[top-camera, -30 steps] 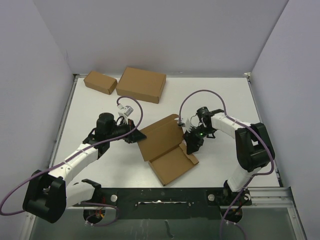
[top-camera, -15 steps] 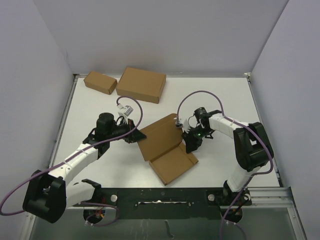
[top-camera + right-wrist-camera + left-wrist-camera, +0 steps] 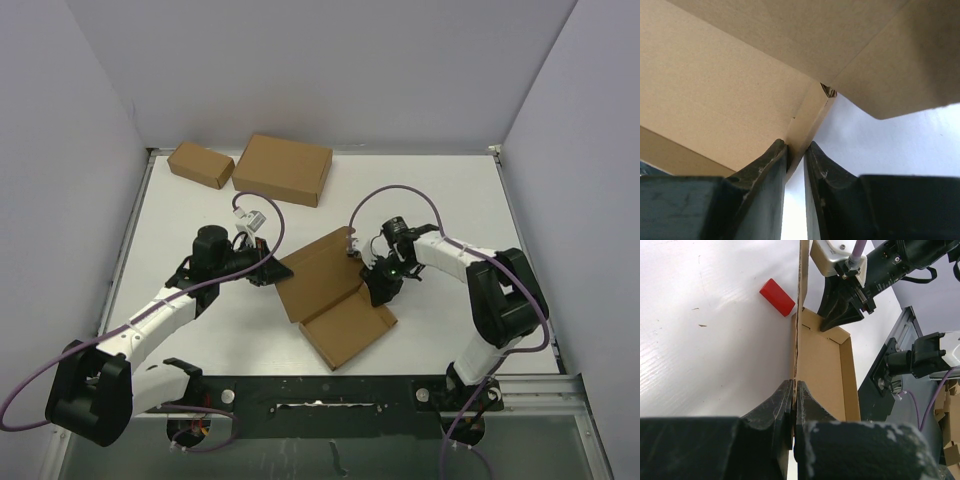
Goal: Fold the paper box
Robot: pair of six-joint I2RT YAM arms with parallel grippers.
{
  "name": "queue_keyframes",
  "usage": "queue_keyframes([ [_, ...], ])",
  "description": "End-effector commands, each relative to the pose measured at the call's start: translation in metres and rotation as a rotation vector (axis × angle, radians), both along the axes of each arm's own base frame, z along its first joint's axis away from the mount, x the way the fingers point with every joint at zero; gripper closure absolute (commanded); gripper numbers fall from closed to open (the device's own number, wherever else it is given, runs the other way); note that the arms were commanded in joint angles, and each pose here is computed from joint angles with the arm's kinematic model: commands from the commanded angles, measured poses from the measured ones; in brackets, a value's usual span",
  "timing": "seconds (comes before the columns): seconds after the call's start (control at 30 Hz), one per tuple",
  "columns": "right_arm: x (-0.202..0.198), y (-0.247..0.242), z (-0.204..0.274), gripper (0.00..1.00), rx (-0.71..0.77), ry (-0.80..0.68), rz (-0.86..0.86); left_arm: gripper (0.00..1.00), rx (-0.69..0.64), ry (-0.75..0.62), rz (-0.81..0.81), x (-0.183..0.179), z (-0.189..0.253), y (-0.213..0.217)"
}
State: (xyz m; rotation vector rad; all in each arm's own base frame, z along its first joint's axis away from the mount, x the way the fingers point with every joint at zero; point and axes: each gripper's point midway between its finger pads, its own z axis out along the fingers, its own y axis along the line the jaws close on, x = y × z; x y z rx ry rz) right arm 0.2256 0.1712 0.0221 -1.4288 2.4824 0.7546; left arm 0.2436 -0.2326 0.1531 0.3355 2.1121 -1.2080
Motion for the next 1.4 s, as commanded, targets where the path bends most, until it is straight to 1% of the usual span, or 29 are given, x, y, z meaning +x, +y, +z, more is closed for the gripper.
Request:
queue_keyframes([
  [0.0, 0.024, -0.016, -0.003, 0.88, -0.12, -0.165, -0.012, 1.0, -0.057, -0.124, 0.01, 0.01, 0.034, -0.004],
  [0.03, 0.026, -0.017, -0.003, 0.96, -0.13, -0.178, -0.017, 1.0, -0.056, -0.123, 0.011, 0.01, 0.033, -0.003],
  [0.07, 0.028, -0.019, -0.003, 1.0, -0.142, -0.189, -0.022, 1.0, -0.055, -0.121, 0.012, 0.009, 0.032, -0.003],
  [0.23, 0.035, -0.028, -0.003, 1.0, -0.201, -0.237, -0.033, 1.0, -0.055, -0.121, 0.013, 0.011, 0.032, -0.004],
  [0.27, 0.034, -0.028, -0.002, 0.99, -0.2, -0.238, -0.028, 1.0, -0.056, -0.122, 0.013, 0.011, 0.033, -0.004],
  [0.33, 0.033, -0.026, -0.001, 0.89, -0.191, -0.236, -0.021, 1.0, -0.059, -0.121, 0.014, 0.012, 0.033, -0.004],
  [0.4, 0.032, -0.024, -0.001, 0.84, -0.184, -0.231, -0.014, 1.0, -0.061, -0.12, 0.014, 0.013, 0.034, -0.005],
  [0.57, 0.034, -0.023, -0.004, 0.83, -0.198, -0.24, -0.027, 1.0, -0.067, -0.119, 0.011, 0.013, 0.035, -0.006],
  [0.63, 0.039, -0.024, -0.006, 0.85, -0.224, -0.26, -0.047, 1.0, -0.067, -0.116, 0.011, 0.012, 0.034, -0.006],
  [0.67, 0.042, -0.025, -0.006, 0.89, -0.242, -0.276, -0.056, 1.0, -0.067, -0.117, 0.011, 0.012, 0.034, -0.006],
  [0.7, 0.046, -0.029, -0.007, 0.97, -0.269, -0.299, -0.065, 1.0, -0.066, -0.116, 0.012, 0.012, 0.034, -0.006],
  [0.73, 0.05, -0.032, -0.007, 1.0, -0.294, -0.322, -0.078, 1.0, -0.064, -0.117, 0.016, 0.012, 0.033, -0.005],
  [0.9, 0.056, -0.043, -0.004, 1.0, -0.361, -0.378, -0.079, 1.0, -0.061, -0.115, 0.019, 0.012, 0.032, -0.004],
  [0.97, 0.054, -0.041, -0.004, 1.0, -0.348, -0.368, -0.067, 1.0, -0.06, -0.113, 0.019, 0.013, 0.032, -0.004],
  [1.0, 0.051, -0.036, -0.004, 0.99, -0.322, -0.351, -0.057, 1.0, -0.061, -0.113, 0.017, 0.013, 0.032, -0.005],
  [1.07, 0.044, -0.027, -0.004, 0.87, -0.275, -0.315, -0.037, 1.0, -0.064, -0.114, 0.016, 0.014, 0.033, -0.006],
  [1.13, 0.041, -0.024, -0.005, 0.8, -0.258, -0.295, -0.027, 1.0, -0.066, -0.116, 0.015, 0.014, 0.035, -0.006],
  [1.37, 0.045, -0.02, -0.004, 0.71, -0.236, -0.29, -0.062, 1.0, -0.067, -0.114, 0.015, 0.013, 0.034, -0.006],
])
